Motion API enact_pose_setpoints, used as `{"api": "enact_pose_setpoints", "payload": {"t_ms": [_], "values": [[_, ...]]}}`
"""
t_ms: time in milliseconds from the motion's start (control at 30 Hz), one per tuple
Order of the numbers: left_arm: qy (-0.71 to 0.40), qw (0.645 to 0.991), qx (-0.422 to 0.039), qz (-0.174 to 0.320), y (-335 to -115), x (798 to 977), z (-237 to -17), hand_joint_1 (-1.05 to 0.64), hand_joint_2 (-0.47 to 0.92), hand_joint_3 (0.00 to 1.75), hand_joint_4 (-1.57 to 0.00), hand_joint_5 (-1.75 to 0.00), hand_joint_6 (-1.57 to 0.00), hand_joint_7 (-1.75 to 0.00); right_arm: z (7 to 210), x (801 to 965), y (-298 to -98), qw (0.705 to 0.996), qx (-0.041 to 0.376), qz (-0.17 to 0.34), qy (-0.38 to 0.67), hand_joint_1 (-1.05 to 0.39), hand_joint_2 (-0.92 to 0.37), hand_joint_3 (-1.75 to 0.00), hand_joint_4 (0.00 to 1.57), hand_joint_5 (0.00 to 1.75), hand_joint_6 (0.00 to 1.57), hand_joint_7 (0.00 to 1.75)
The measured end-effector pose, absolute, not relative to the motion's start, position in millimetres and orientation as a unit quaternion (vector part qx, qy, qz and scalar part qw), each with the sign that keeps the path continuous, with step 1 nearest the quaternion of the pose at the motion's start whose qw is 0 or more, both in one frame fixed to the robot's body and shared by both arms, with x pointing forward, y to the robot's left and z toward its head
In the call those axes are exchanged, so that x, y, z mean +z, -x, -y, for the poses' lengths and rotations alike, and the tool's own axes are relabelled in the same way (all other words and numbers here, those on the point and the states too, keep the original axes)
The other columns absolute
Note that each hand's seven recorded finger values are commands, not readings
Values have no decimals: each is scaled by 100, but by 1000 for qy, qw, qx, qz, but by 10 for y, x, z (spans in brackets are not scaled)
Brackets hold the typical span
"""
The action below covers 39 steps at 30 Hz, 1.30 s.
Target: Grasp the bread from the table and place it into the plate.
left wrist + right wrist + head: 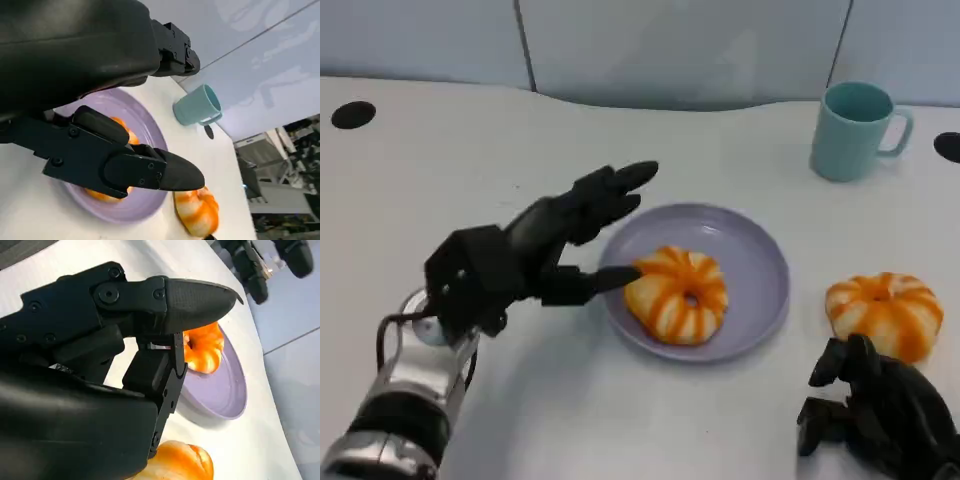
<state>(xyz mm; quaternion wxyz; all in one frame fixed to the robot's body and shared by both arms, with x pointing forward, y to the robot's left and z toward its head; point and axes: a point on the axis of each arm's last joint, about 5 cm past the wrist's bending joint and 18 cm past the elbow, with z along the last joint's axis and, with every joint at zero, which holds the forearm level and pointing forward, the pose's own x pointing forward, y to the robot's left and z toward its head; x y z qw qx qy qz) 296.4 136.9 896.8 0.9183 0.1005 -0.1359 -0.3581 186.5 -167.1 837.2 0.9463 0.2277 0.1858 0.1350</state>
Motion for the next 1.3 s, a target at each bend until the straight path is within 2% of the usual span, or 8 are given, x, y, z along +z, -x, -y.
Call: {"api": "enact_pose_setpoints", "payload": {"t_ms": [133, 433, 500, 667, 800, 900, 1100, 1300], "values": [[-3, 935, -323, 148, -2773, 8808, -1427, -75, 92, 35, -35, -29, -29, -10, 1669, 8368, -1871, 946, 138, -185, -227, -45, -92, -48, 132, 114, 116, 110], [218, 942, -247, 63, -2366, 8473, -1495, -62, 92, 20, -61, -41, -57, -15, 1682, 8356, -1871, 947, 144, -181, -224, -45, -92, -51, 134, 112, 121, 103], [250, 939, -235, 25, -2268, 8409, -1507, -50, 92, 25, -70, -87, -75, -31, 1689, 8357, -1872, 947, 146, -180, -223, -45, -92, -51, 134, 112, 121, 103], [326, 930, -161, -60, -2111, 8420, -1584, -46, 92, 30, -80, -107, -86, -43, 1697, 8350, -1873, 947, 149, -179, -222, -47, -92, -50, 132, 113, 121, 102], [323, 934, -130, -80, -2035, 8417, -1593, -44, 69, 78, -83, -116, -79, -74, 1706, 8340, -1874, 946, 153, -176, -223, -47, -92, -47, 132, 113, 122, 100], [323, 936, -110, -91, -2008, 8395, -1578, -44, 60, 92, -79, -134, -76, -90, 1711, 8335, -1878, 946, 154, -176, -226, -47, -92, -47, 132, 113, 123, 99], [319, 938, -93, -101, -1999, 8364, -1572, -44, 70, 65, -78, -151, -68, -128, 1711, 8335, -1886, 946, 154, -177, -225, -46, -92, -49, 132, 113, 121, 100], [328, 935, -77, -110, -1987, 8291, -1572, -44, 71, 63, -82, -152, -67, -135, 1729, 8334, -1901, 946, 150, -181, -224, -44, -92, -48, 131, 115, 118, 105]]}}
